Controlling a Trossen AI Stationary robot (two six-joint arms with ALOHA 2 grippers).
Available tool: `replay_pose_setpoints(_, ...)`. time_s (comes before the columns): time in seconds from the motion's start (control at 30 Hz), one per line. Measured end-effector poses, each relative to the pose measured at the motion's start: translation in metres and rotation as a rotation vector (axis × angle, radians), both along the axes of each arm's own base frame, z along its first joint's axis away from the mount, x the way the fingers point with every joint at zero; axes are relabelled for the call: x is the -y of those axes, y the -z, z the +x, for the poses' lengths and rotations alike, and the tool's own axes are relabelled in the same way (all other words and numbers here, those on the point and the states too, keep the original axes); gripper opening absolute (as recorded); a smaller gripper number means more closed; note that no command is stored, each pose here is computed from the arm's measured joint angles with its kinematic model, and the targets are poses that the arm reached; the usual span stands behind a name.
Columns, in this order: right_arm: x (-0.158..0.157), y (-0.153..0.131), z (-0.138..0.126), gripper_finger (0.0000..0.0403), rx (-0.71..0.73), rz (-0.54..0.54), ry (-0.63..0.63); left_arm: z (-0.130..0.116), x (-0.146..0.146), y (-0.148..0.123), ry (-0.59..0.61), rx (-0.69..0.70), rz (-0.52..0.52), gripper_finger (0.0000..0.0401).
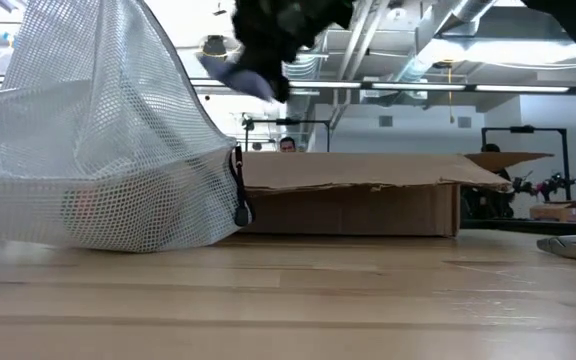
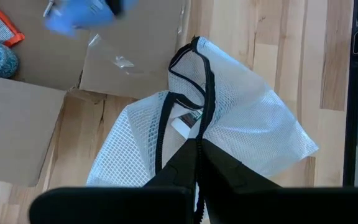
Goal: Unpack boxes
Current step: Put the blue snack bar into the transparent zip bag
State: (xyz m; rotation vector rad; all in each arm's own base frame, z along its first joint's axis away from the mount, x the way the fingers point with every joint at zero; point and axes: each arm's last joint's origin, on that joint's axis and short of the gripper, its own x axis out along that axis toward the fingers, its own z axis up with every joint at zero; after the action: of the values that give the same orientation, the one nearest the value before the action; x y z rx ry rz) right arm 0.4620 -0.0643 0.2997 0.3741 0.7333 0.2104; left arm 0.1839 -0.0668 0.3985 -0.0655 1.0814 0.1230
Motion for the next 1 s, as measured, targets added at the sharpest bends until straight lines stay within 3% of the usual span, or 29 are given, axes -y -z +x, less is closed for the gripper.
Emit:
replay_pose_setpoints(0.1,-0.007,0.001,0.013,0.0004,0.098,0.002,-0.002,0.001,0.0,0.0,0.009,0.008,0.002,0.0)
replay_pose_setpoints(0.27,-0.024,0.023,0.03,0.0004,0.106,0.007,-0.034,0.002,0.001,-0.001,0.031,0.017,0.011,0.0)
replay_pose_setpoints(0.7,-0.099,0.031,0.031,0.0003,0.084,0.082,-0.281,0.002,-0.001,-0.001,0.007,0.022,0.017,0.0)
replay_pose_setpoints(1.0,-0.111,0.031,0.037,0.0003,0.148,0.13,-0.322,0.012,0.003,-0.002,-0.037,0.092,-0.008,0.0)
